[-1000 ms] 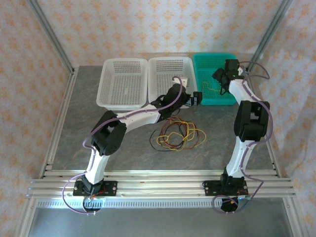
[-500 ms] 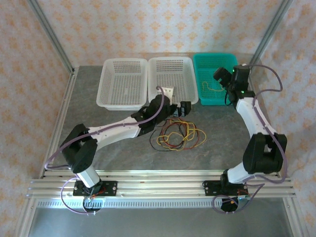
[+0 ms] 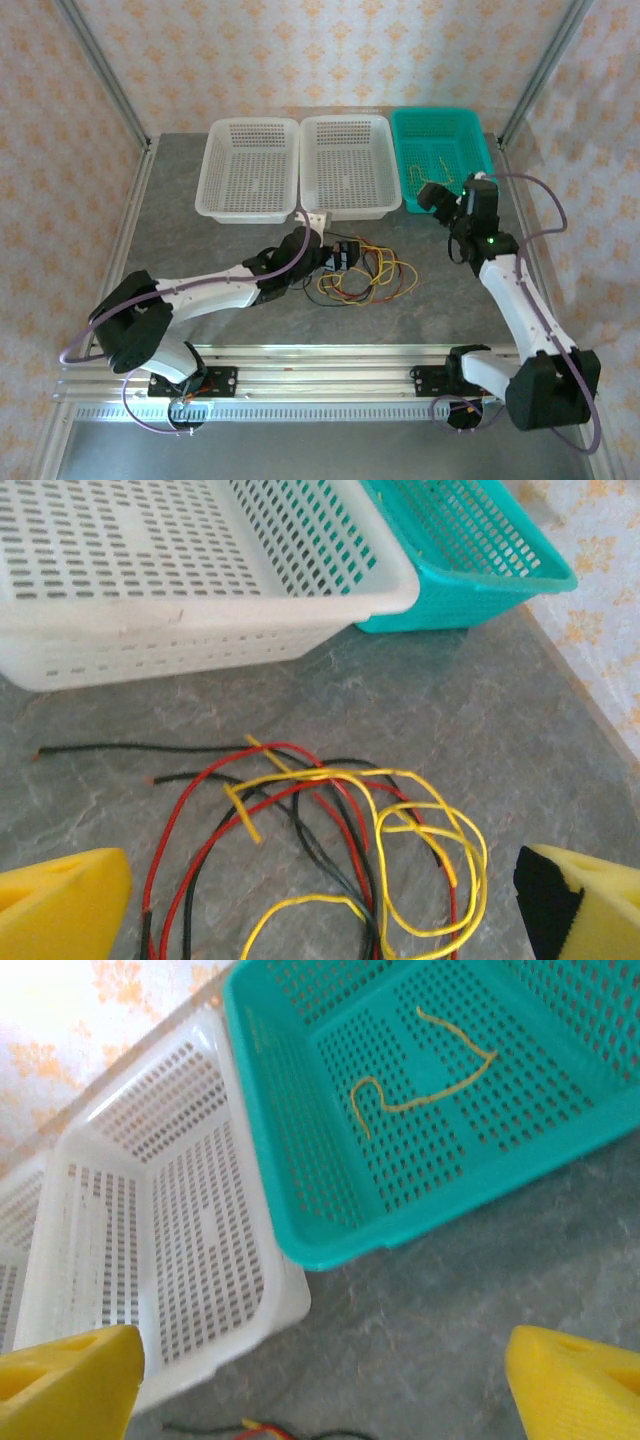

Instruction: Untangle the cables

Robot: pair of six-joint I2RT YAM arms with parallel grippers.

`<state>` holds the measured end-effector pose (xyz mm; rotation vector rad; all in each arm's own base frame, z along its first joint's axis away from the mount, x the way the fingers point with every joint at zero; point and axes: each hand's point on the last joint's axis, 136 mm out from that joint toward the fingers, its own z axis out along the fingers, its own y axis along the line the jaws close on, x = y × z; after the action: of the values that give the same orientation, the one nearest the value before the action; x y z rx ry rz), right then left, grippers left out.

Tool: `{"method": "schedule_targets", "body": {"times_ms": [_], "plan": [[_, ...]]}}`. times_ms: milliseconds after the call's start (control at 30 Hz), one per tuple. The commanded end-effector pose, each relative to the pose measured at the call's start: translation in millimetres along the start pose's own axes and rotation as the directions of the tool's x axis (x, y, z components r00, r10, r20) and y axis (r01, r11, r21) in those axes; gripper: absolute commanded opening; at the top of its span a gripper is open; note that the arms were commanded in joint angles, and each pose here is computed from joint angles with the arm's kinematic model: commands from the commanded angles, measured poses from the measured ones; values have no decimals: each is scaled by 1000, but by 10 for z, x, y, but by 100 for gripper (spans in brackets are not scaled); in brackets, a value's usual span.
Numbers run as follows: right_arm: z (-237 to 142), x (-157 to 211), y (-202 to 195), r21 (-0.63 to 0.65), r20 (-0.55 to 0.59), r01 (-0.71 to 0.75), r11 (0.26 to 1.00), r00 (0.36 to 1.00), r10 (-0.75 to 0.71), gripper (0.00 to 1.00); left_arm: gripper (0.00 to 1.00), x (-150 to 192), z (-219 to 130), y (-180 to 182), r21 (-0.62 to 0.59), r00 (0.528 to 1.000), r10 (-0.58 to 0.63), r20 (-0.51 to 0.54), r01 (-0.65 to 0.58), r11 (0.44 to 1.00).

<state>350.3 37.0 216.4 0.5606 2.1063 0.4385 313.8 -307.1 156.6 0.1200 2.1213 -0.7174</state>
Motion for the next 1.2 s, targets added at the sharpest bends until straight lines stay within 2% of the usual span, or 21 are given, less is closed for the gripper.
{"method": "schedule_targets", "body": {"times_ms": [0,200,367,533,700,833,1167], "plan": [[-69,330,-136,43,-89,-10,999,996,14,89,99,24,-82,-26,29,999,-29,24,28,999],[-87,912,-209,64,-253,20,998,968,-3,82,97,266,-112,-18,45,998,-55,-27,56,997],[-133,1338,-386,131,-350,22,991,936,25,70,97,447,-113,-164,65,998,-24,-61,28,997],[-164,1433,-690,253,-320,22,967,945,62,59,97,575,-98,-388,109,998,14,-67,-7,994],[-13,1616,-734,244,-358,16,970,931,75,52,97,631,-61,-689,176,994,86,-61,-74,982],[78,1674,-756,239,-386,57,969,922,41,44,97,700,0,-795,191,991,113,-72,-97,977],[264,1835,-859,254,-459,144,956,888,-12,42,97,700,91,-802,177,992,109,-65,-96,980]]}}
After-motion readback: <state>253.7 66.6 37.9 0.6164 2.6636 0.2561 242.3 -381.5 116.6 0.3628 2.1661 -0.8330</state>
